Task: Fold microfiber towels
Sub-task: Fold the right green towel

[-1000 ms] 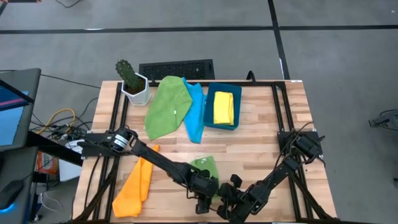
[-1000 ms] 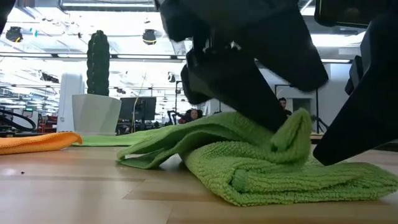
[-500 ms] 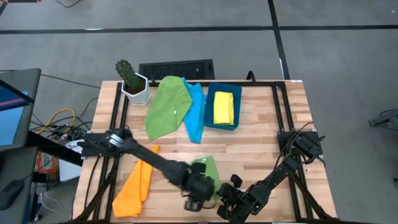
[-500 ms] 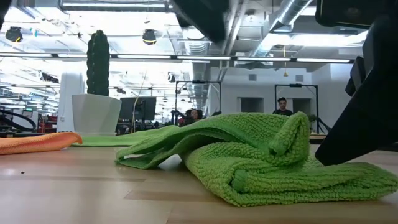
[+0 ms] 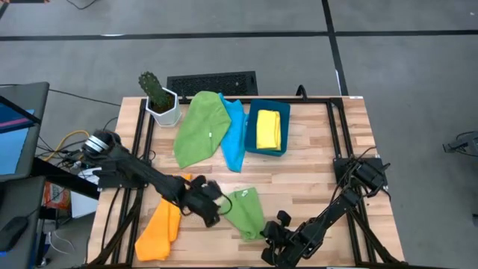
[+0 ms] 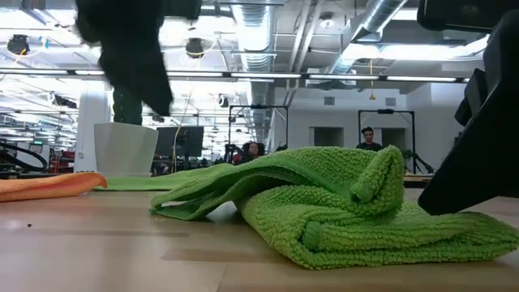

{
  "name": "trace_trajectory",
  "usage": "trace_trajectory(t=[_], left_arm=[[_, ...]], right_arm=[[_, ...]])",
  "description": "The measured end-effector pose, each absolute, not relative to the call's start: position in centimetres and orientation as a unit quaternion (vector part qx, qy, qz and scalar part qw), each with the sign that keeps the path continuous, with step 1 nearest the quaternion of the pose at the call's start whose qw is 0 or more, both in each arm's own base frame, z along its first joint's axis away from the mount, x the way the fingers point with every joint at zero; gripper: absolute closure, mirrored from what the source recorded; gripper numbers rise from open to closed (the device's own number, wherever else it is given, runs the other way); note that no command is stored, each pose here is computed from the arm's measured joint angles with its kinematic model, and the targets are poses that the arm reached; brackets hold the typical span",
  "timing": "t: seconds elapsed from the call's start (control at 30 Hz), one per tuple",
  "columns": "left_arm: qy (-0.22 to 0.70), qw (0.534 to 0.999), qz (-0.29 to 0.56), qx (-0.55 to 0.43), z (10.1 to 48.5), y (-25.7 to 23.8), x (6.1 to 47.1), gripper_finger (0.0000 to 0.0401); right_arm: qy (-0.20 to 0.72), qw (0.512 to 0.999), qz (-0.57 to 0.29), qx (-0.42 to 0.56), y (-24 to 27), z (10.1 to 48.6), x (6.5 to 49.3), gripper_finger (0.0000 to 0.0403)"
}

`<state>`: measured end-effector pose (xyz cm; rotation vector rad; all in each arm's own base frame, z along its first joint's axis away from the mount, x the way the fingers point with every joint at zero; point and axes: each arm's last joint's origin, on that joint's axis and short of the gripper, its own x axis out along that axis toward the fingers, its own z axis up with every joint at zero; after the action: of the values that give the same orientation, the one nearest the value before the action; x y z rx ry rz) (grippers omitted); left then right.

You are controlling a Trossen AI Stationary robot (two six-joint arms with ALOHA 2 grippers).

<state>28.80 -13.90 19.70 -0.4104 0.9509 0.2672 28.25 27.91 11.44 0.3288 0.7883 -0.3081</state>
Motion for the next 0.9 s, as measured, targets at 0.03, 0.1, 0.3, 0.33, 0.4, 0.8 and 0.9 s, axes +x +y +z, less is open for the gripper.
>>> trace_trajectory(t=[0.03,0.1,0.3,0.33,0.4,0.8,0.9], left_arm=[[0.446,0.859,0.128,-0.218,18.8,-13.5,28.4,0.0237],[0.437,0.856,0.114,-0.253,17.0,-12.9,28.0,0.0237],[0.414,0.864,0.088,-0.274,14.9,-13.0,28.1,0.0237],[0.418,0.864,0.092,-0.265,14.6,-13.0,28.2,0.0237],[0.422,0.865,0.092,-0.255,14.0,-13.1,28.6,0.0237],[0.441,0.861,0.086,-0.238,12.2,-13.5,29.0,0.0254],[0.442,0.861,0.084,-0.238,11.7,-13.5,29.1,0.0298]], right_arm=[[0.38,0.899,-0.149,0.16,27.9,11.4,28.3,0.0375],[0.38,0.898,-0.15,0.163,27.9,11.4,28.3,0.0377],[0.377,0.896,-0.158,0.174,27.6,11.4,28.5,0.0381],[0.377,0.895,-0.16,0.175,27.6,11.4,28.6,0.038],[0.377,0.895,-0.16,0.176,27.5,11.4,28.6,0.0377],[0.377,0.893,-0.166,0.18,27.1,11.4,29.0,0.0381],[0.377,0.893,-0.167,0.179,27.1,11.4,29.0,0.0379]])
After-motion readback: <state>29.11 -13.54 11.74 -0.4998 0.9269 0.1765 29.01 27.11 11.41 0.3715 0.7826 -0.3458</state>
